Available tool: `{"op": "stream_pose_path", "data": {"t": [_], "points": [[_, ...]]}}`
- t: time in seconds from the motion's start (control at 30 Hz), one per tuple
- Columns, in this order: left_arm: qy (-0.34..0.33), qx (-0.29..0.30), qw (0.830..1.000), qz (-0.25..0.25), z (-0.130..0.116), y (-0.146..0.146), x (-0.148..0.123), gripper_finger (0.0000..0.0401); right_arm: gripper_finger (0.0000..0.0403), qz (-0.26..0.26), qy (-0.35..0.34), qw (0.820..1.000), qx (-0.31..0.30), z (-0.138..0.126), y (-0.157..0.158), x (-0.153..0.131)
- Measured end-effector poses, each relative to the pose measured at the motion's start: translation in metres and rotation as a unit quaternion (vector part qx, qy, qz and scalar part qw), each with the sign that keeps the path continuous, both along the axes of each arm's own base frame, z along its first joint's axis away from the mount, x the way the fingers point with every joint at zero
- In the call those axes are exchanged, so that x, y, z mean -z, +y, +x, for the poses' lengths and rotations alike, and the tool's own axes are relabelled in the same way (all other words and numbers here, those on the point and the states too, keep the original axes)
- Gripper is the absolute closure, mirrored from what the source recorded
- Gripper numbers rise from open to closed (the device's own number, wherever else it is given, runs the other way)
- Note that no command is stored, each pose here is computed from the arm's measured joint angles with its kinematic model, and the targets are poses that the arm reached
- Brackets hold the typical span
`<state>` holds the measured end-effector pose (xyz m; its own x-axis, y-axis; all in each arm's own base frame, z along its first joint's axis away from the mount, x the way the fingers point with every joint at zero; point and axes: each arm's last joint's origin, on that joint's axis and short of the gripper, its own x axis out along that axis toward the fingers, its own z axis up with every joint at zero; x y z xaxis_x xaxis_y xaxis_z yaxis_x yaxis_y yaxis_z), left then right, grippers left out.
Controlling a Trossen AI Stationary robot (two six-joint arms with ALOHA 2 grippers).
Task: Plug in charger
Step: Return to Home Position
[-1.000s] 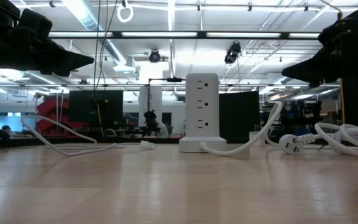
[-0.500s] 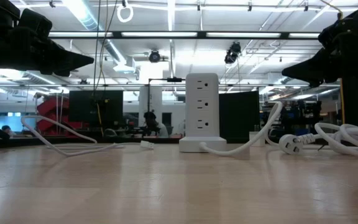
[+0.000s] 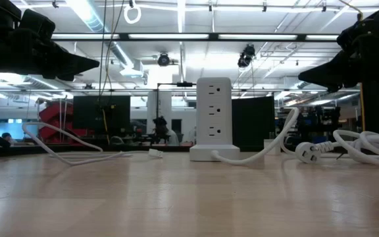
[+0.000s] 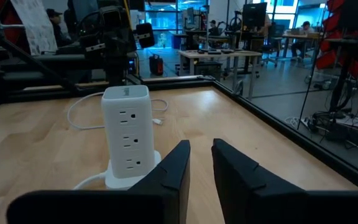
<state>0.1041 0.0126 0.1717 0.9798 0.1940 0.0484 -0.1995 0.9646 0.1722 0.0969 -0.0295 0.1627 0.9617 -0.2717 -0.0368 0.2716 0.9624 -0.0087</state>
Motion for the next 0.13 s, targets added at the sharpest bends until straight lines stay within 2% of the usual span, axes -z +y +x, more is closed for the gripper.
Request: {"op": "stream_pose_path", "data": {"t": [0.13], "points": [[0.0, 0.0, 1.0, 0.0, 0.0, 0.0, 0.0, 0.0401, 0.0356, 0.0, 0.0, 1.0, 0.0, 0.0, 0.0, -0.0001]]}}
